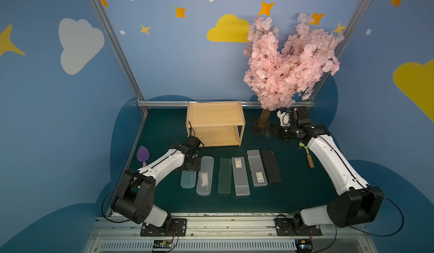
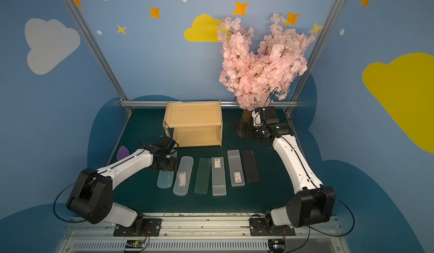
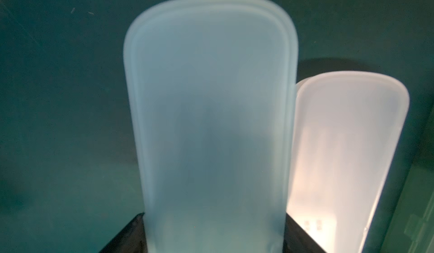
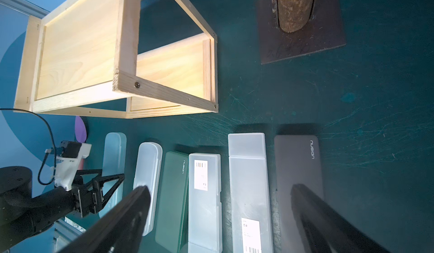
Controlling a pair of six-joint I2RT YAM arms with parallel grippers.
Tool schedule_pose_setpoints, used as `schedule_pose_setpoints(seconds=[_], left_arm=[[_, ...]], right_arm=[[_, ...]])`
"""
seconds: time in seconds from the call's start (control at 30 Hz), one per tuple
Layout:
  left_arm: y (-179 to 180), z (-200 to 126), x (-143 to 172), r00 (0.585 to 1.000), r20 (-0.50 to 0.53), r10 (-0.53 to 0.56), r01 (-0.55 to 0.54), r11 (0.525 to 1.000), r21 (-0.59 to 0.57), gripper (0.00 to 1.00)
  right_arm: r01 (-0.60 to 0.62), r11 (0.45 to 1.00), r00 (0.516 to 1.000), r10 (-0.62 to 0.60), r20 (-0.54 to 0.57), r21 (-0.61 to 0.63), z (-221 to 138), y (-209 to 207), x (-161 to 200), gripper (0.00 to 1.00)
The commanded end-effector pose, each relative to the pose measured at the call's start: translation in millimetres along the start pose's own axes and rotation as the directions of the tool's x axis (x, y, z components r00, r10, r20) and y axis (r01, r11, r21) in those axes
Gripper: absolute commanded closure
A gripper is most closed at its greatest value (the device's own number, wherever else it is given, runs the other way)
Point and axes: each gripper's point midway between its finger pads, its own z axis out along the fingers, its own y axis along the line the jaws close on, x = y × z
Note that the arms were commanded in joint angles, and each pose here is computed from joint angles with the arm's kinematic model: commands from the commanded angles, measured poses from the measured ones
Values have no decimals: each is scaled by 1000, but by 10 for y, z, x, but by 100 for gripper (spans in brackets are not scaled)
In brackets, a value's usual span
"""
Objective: Remove the pencil cases from the shelf
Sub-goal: Adjust the pencil case at the center of the board.
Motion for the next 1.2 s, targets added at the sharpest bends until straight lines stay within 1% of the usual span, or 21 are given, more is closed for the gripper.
schedule_pose_setpoints(seconds=[0.0,0.2,0.4,0.6,0.73,0.83,0.87,0.93,0.97,1.03,1.07,1.1,1.13,1.17], left_arm=[[96,62,139,996,-78,51,-53,998,-36,18],[105,136,236,992,-107,67,-70,997,-28,18],[67,214,237,991,-124,54,-56,998,-14,17],[91,275,253,988,-151,39,-45,998,-39,8],[108,264,238,989,-145,34,-42,998,-52,5],[122,196,189,992,-125,26,-33,998,-56,3],[119,133,151,994,-107,23,-29,998,-55,0],[127,-44,66,998,-63,17,-20,999,-46,0],[131,-196,-22,1000,-14,13,-14,999,-37,0],[153,-537,-239,992,123,5,-2,1000,-19,0],[177,-743,-376,976,218,-3,6,1000,-11,0],[217,-961,-506,946,324,-11,14,1000,-7,0],[290,-1096,-600,911,411,-21,32,999,-22,0],[380,-1185,-680,867,498,-19,49,998,-47,0]], right_arm=[[11,1000,1000,-10,25,-20,-87,37,-14,2],[6,1000,1000,-6,22,-19,-84,5,10,2],[0,1000,1000,0,16,-14,-65,-32,32,2],[-3,1000,1000,3,15,-13,-69,-54,45,2],[-4,1000,1000,4,19,-12,-83,-68,42,2],[-4,1000,1000,4,25,-15,-108,-62,39,2],[-2,1000,1000,3,28,-17,-122,-52,34,2],[6,999,999,-5,42,-33,-190,-2,15,2],[23,999,998,-20,56,-46,-247,44,6,2],[63,997,992,-58,115,-46,-367,85,-37,2],[95,995,984,-88,157,-38,-425,85,-59,2],[129,992,971,-122,204,-19,-460,60,-84,2],[133,991,963,-130,235,4,-489,9,-97,2],[138,990,956,-142,256,32,-490,-57,-87,2]])
